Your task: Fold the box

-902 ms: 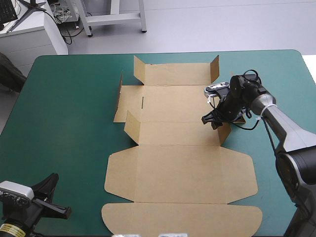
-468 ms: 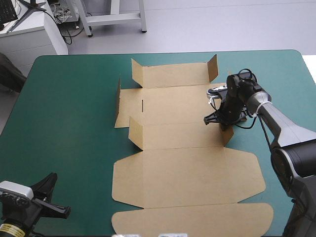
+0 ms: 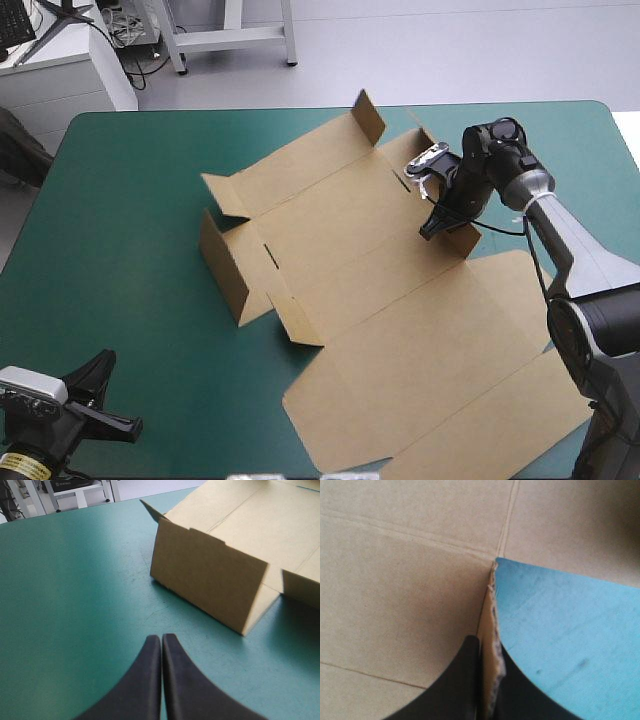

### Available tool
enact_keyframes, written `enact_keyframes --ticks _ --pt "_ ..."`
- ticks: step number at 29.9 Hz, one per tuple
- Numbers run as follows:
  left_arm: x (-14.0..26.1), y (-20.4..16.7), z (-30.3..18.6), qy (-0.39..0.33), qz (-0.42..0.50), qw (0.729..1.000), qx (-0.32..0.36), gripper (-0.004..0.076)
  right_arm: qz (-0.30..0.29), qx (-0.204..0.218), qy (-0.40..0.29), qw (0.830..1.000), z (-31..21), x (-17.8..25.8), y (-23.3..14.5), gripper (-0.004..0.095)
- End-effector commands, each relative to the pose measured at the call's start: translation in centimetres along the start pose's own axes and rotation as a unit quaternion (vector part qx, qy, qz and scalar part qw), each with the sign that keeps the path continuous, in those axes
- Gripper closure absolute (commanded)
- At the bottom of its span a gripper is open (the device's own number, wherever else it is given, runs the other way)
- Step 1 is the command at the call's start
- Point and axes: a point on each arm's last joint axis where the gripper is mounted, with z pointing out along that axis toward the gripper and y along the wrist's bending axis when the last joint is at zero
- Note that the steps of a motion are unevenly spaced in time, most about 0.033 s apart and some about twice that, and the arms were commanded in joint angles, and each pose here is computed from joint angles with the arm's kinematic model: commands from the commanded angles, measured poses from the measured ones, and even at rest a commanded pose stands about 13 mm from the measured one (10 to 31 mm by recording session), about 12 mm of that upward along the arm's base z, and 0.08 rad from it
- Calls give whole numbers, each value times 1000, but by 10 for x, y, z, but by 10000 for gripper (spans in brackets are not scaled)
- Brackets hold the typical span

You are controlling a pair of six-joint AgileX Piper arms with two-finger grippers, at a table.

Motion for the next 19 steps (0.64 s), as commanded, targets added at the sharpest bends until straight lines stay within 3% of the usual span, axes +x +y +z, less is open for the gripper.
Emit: enact_keyframes --ticks 1,12,19 --pt "-13 -1 -2 -40 1 999 6 734 -96 24 -68 993 -40 -11 1 927" --pt "-12 -1 -2 -39 1 999 6 734 -288 9 -105 952 -31 -45 51 928" --pt "-13 -1 -2 -39 1 999 6 734 -384 89 -94 914 4 -80 69 928"
